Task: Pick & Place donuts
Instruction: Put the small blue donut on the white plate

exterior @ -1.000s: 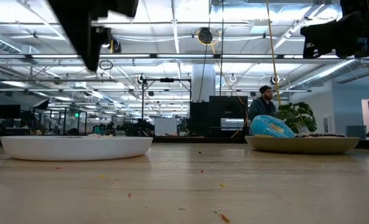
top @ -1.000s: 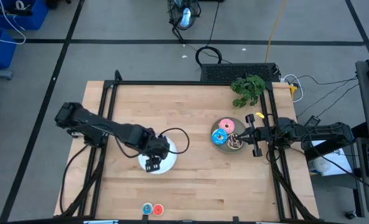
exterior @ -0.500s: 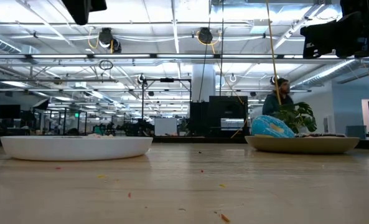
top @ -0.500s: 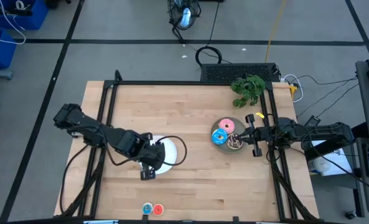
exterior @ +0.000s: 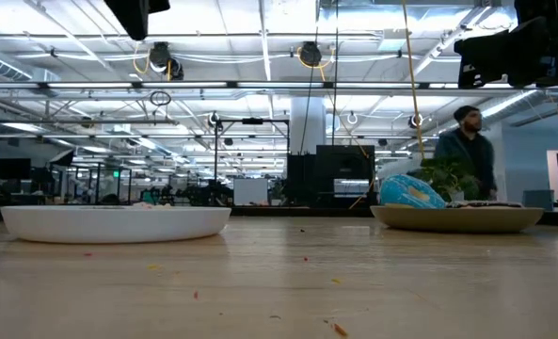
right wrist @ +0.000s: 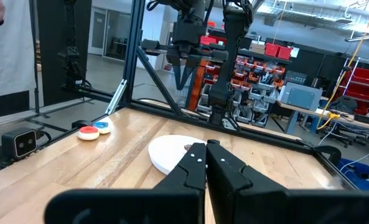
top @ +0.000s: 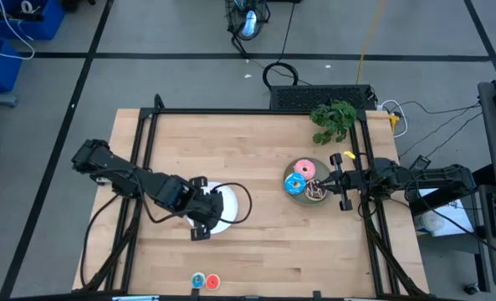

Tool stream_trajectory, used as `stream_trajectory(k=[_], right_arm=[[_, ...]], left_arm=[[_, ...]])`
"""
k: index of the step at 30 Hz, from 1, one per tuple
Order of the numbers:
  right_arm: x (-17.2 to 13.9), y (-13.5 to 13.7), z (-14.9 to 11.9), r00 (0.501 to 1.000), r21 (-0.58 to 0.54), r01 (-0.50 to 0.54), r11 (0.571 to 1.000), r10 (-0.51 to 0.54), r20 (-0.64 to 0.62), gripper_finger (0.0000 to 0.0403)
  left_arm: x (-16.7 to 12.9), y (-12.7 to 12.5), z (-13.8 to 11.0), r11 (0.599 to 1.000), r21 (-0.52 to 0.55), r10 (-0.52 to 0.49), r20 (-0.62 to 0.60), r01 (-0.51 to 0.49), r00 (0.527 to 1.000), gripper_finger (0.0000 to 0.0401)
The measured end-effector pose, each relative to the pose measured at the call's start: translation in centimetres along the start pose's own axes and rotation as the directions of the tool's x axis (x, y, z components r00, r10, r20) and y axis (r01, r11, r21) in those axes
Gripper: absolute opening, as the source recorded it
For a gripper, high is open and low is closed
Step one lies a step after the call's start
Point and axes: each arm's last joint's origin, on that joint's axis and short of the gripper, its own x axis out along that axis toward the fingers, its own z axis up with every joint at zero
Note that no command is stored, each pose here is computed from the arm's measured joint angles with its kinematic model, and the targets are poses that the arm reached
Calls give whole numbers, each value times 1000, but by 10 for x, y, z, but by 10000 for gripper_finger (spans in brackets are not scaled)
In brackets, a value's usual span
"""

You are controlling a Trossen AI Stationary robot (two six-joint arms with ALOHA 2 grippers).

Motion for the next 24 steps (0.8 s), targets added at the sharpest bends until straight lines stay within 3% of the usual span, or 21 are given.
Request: stream_trajectory(k=[5, 12, 19, 24], right_arm=[[0, 0, 0, 1000, 0, 0, 1000, 0, 0, 0], [0, 0, 0, 1000, 0, 0, 1000, 0, 1, 0], [1, 0, 0, 1000, 1, 0, 1000, 0, -5, 0], [1, 0, -1, 1000, 2, -2, 1000, 2, -9, 0]], left_arm=[[-1, -5, 2, 998, -50, -21, 38, 23, 999, 6], [-5, -39, -4, 994, -32, -101, 78, 104, 992, 4], [9, -87, -7, 981, -102, -160, 35, 163, 987, 3], [27, -133, -7, 973, -55, -228, -56, 225, 972, 12]])
